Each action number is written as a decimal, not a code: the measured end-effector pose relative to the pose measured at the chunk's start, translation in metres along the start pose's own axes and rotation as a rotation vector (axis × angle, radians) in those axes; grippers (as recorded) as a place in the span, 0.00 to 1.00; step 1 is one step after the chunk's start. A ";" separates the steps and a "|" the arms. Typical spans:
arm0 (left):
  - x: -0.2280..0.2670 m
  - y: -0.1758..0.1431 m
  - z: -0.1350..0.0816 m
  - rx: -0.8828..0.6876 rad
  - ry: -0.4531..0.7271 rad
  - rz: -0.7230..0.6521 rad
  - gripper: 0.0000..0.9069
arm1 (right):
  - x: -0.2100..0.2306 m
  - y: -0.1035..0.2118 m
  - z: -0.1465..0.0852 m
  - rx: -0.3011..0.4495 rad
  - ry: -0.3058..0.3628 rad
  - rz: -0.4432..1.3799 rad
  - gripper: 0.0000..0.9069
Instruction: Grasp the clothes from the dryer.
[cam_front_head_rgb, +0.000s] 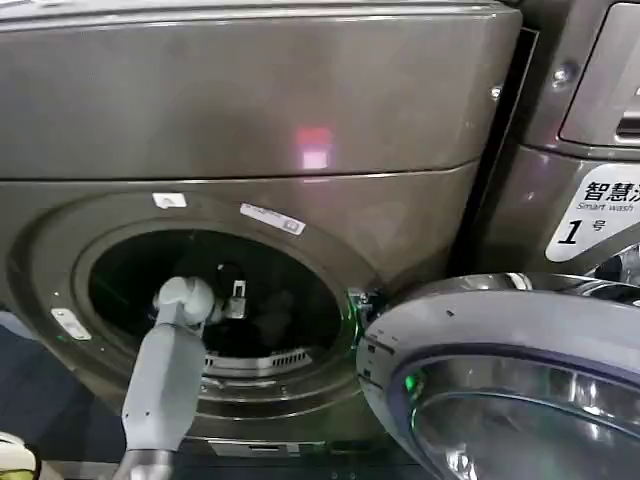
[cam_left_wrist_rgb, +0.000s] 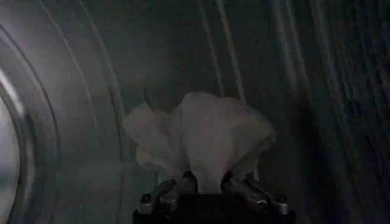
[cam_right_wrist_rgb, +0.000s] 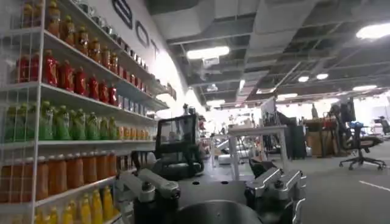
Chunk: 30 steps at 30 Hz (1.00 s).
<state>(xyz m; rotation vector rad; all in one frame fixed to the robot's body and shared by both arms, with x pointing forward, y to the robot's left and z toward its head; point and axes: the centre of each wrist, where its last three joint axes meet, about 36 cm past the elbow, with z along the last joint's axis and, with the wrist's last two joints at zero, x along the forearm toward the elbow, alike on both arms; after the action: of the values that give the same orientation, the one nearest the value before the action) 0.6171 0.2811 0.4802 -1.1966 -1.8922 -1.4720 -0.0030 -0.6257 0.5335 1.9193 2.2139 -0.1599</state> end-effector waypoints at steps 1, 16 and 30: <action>0.000 0.000 -0.002 0.025 -0.020 -0.036 0.00 | 0.000 0.001 0.000 0.001 0.000 -0.003 1.00; -0.009 -0.028 -0.057 0.580 -0.265 -0.713 0.00 | 0.002 0.013 -0.003 0.035 -0.041 -0.049 1.00; -0.028 -0.049 -0.088 1.057 -0.346 -0.981 0.00 | 0.001 0.004 -0.008 0.049 -0.070 -0.036 1.00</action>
<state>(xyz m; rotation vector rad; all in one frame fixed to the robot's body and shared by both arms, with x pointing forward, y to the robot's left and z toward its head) 0.5774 0.1860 0.4606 0.0387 -3.0643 -0.2998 0.0003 -0.6223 0.5409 1.8689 2.2199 -0.2860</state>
